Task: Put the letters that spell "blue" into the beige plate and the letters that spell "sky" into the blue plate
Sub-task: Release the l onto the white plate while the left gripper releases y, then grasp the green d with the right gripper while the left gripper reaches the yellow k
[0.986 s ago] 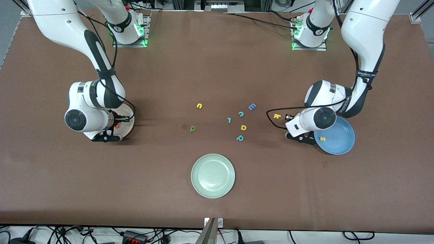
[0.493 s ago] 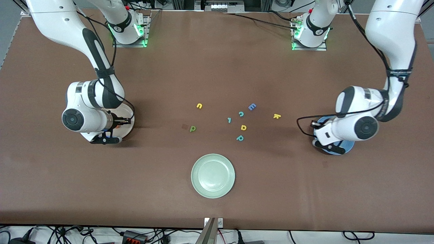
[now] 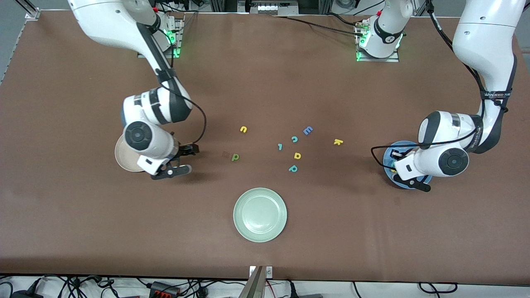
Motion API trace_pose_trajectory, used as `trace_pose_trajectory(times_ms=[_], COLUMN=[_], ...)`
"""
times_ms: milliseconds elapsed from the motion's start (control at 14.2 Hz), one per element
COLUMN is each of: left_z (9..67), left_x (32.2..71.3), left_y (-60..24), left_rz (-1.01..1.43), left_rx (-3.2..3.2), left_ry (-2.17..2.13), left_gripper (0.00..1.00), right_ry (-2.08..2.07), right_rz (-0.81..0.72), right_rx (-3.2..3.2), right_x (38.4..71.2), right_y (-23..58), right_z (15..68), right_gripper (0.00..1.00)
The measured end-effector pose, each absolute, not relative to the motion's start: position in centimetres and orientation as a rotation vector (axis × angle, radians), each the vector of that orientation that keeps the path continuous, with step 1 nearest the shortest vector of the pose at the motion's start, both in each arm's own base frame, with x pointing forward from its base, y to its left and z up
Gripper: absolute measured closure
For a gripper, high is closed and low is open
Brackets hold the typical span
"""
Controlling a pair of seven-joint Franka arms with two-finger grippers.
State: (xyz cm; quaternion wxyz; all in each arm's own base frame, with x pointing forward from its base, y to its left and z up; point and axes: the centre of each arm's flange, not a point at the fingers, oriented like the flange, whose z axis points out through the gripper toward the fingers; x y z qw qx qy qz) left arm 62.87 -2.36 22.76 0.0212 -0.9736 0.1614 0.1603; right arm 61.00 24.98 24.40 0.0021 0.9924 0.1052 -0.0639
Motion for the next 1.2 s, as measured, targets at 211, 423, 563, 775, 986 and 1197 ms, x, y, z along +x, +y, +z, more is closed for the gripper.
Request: trace_pose_trajectory(times_ms=[211, 423, 563, 775, 986, 1197], left_z=[22.8, 23.0, 21.8, 20.1, 21.5, 20.7], left_x=[62.6, 61.5, 59.9, 57.2, 55.0, 53.1], left_y=[-4.0, -9.5, -13.3, -15.9, -18.7, -19.6], left_rz=[0.52, 0.541, 0.503, 0.513, 0.485, 0.39], left_rx=[-3.021, -3.029, -3.041, -3.032, -3.01, -3.02], left_ry=[0.492, 0.583, 0.68, 0.782, 0.848, 0.889], left_gripper=[0.26, 0.0, 0.0, 0.0, 0.0, 0.0], right_ry=[0.166, -0.085, -0.211, -0.345, -0.401, -0.448], right_rz=[-0.177, -0.181, -0.161, -0.105, -0.086, -0.091], right_rx=[3.135, 3.121, 3.111, 3.111, 3.105, 3.107], right_x=[60.8, 59.9, 58.8, 57.1, 57.3, 58.2], right_y=[30.0, 33.5, 36.9, 41.3, 41.4, 40.3], right_z=[23.1, 21.6, 20.6, 18.7, 17.5, 17.6], right_gripper=[0.0, 0.0, 0.0, 0.0, 0.13, 0.26])
